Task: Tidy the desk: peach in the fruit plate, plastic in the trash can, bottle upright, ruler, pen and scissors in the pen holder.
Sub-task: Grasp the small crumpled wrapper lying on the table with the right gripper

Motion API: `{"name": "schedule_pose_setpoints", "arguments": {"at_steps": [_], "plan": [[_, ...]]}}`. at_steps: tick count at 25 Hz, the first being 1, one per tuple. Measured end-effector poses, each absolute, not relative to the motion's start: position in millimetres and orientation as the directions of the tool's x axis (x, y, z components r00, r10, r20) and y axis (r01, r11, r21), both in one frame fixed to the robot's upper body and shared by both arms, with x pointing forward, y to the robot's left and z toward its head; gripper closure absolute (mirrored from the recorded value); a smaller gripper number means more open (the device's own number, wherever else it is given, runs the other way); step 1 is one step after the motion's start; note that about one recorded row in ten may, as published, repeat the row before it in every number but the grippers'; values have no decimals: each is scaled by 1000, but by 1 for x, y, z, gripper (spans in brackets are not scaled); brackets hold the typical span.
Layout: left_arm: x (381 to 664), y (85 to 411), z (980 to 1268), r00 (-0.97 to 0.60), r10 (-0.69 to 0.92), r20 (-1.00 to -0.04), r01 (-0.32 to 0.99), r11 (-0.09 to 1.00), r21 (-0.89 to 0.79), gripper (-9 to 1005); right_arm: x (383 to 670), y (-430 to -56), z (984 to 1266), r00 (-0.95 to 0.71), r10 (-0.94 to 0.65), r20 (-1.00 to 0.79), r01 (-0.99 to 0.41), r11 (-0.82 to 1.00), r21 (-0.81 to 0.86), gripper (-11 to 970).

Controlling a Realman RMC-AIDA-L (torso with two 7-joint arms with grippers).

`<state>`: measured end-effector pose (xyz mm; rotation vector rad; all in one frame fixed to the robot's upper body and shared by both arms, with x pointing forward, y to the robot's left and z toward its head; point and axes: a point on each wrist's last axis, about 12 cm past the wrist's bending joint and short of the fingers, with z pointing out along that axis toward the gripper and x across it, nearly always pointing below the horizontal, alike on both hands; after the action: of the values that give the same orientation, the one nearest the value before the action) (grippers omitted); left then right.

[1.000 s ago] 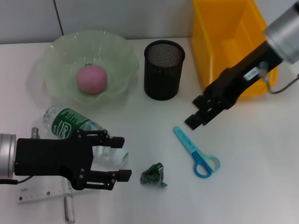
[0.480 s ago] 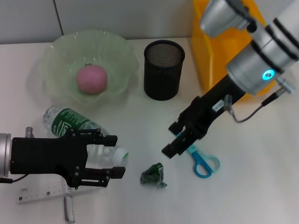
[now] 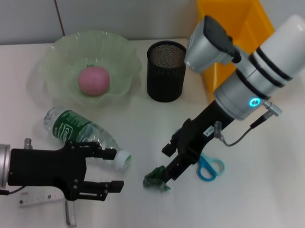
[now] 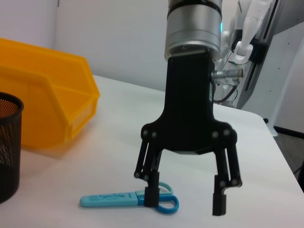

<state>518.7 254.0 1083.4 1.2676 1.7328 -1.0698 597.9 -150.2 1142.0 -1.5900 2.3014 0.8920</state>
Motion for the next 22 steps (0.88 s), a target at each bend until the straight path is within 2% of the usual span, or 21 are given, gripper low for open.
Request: {"name": "schedule_pose_setpoints", "arguments": {"at_steps": [7, 22], "plan": [[518, 255, 1083, -254, 361, -897, 964, 168, -205, 232, 597, -146, 1125, -368, -794, -483, -918, 228, 325, 162], [516, 253, 1082, -256, 356, -899, 964, 165, -209, 233, 593, -138, 1112, -323, -807, -494, -937, 198, 288, 163]]}}
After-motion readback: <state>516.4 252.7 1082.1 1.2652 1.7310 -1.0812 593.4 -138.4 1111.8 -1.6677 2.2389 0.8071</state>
